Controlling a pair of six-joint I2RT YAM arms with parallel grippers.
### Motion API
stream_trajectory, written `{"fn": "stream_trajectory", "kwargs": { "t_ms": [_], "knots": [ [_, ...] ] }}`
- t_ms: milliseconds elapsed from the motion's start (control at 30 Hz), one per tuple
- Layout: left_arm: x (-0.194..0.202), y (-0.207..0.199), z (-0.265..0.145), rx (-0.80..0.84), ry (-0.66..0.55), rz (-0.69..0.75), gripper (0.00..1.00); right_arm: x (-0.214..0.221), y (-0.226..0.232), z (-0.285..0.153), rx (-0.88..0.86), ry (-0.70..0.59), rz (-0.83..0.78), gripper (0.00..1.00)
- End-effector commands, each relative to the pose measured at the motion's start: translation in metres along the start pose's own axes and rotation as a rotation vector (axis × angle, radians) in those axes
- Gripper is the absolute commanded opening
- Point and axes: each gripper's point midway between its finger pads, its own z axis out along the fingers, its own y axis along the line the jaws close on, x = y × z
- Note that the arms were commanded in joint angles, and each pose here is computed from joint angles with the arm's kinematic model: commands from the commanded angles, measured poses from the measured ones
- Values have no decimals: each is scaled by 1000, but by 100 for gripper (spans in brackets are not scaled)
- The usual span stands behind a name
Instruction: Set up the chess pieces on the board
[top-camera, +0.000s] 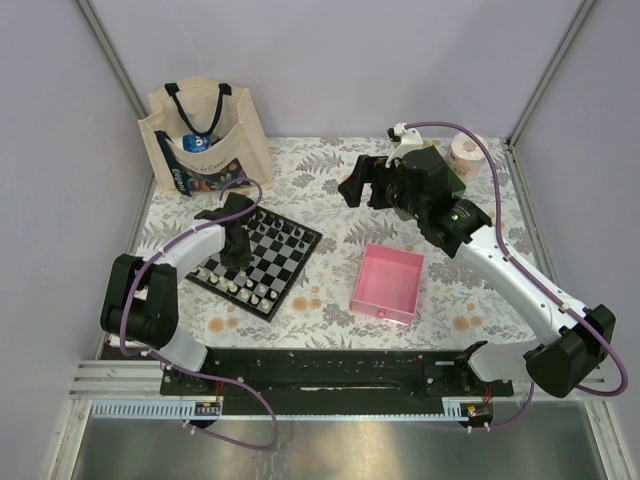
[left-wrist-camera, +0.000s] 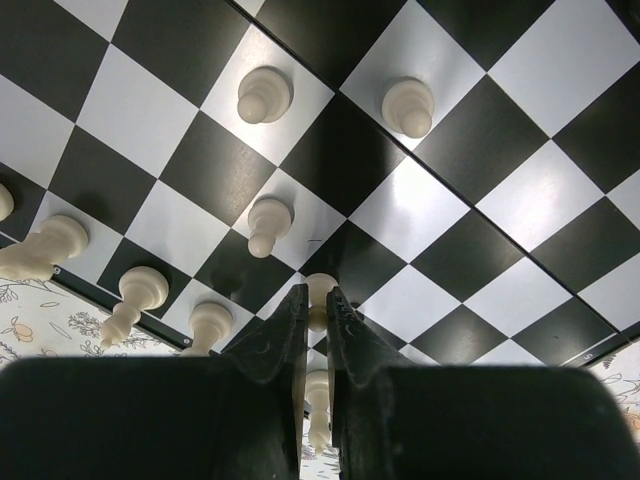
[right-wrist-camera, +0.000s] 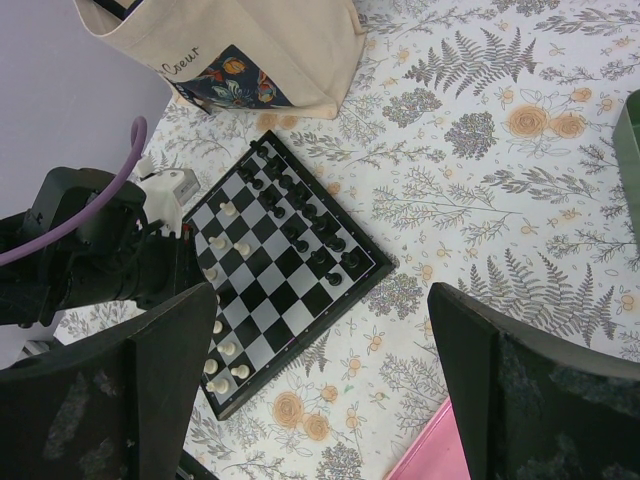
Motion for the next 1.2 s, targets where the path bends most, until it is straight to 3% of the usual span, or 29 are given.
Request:
{"fn": "stream_trajectory", "kwargs": {
  "t_ms": [0,567,933,1167],
  "knots": [
    [-4,5,-8,-21,-32,-13,3,-15,4,-5,-21,-55,-3,96],
    [15,6,-12,-6,13,10,3,-14,5,-1,-29,-50,3,97],
    [6,5,-12,-12,0,11,3,-14,5,0,-29,-51,3,97],
    [6,4,-11,-10,0,11,23,-14,5,-1,-27,-50,-1,97]
  ]
}}
